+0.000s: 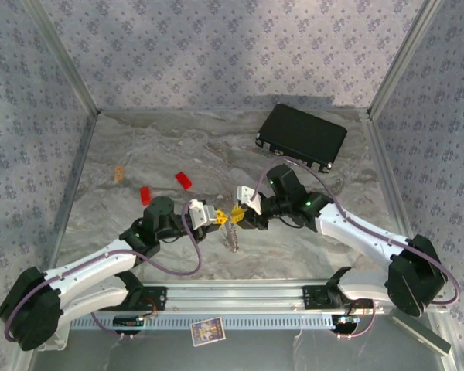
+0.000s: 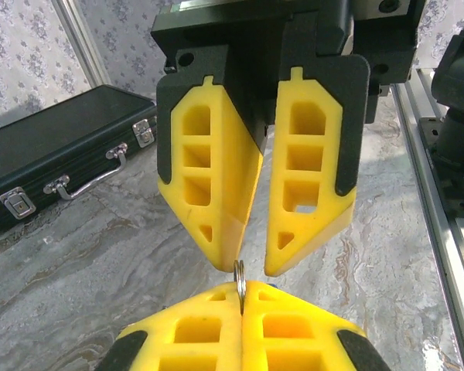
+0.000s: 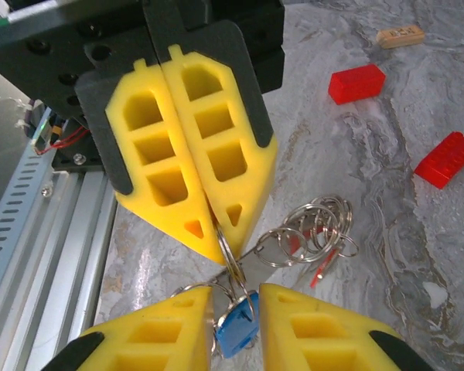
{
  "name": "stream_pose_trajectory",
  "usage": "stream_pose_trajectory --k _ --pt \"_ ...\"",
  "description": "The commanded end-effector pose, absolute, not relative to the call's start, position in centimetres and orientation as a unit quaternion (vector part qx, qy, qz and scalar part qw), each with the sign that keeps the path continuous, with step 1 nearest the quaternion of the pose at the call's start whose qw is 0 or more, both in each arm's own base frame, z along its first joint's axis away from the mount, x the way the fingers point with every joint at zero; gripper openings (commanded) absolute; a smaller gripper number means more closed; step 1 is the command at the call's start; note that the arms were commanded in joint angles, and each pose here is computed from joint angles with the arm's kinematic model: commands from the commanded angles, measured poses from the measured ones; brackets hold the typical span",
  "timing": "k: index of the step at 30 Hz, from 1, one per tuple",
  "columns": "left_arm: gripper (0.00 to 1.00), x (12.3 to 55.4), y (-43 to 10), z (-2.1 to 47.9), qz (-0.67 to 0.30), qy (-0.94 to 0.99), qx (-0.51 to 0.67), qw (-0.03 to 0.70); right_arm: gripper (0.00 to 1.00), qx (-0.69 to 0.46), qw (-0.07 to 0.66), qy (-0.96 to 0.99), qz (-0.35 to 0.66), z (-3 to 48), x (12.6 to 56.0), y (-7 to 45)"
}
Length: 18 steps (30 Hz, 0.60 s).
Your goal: Put the keys on the keyring
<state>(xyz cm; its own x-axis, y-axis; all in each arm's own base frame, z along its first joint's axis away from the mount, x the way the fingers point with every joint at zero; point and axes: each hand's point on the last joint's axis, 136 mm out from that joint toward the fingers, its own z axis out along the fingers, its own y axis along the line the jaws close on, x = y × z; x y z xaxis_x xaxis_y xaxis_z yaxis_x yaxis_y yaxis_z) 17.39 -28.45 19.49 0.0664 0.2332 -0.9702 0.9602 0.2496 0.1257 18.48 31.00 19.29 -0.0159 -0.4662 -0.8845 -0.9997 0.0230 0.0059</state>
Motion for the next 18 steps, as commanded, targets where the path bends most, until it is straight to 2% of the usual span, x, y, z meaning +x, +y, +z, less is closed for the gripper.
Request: stream_pose_trajectory --k 1,7,15,17,18 --pt "0.00 17.00 -29.04 21.56 -0.366 0.559 0.505 0.547 0.23 -0.594 0.364 0.609 0.380 19.54 18.08 31.26" --pt "0.00 16.88 -29.13 21.53 -0.370 0.557 0.506 0.544 0.20 -0.592 0.368 0.609 0.379 19.40 18.40 31.52" --pt "0.00 16.90 -29.16 21.55 -0.370 0.557 0.507 0.544 0.00 -0.594 0.371 0.603 0.383 19.64 18.62 31.86" --pt "0.01 17.07 -29.08 21.37 -0.364 0.562 0.507 0.542 0.00 -0.594 0.371 0.603 0.382 19.81 18.62 31.82" --pt "0.06 17.27 -28.94 21.11 -0.357 0.570 0.506 0.539 0.00 -0.596 0.371 0.604 0.377 19.85 18.66 31.76"
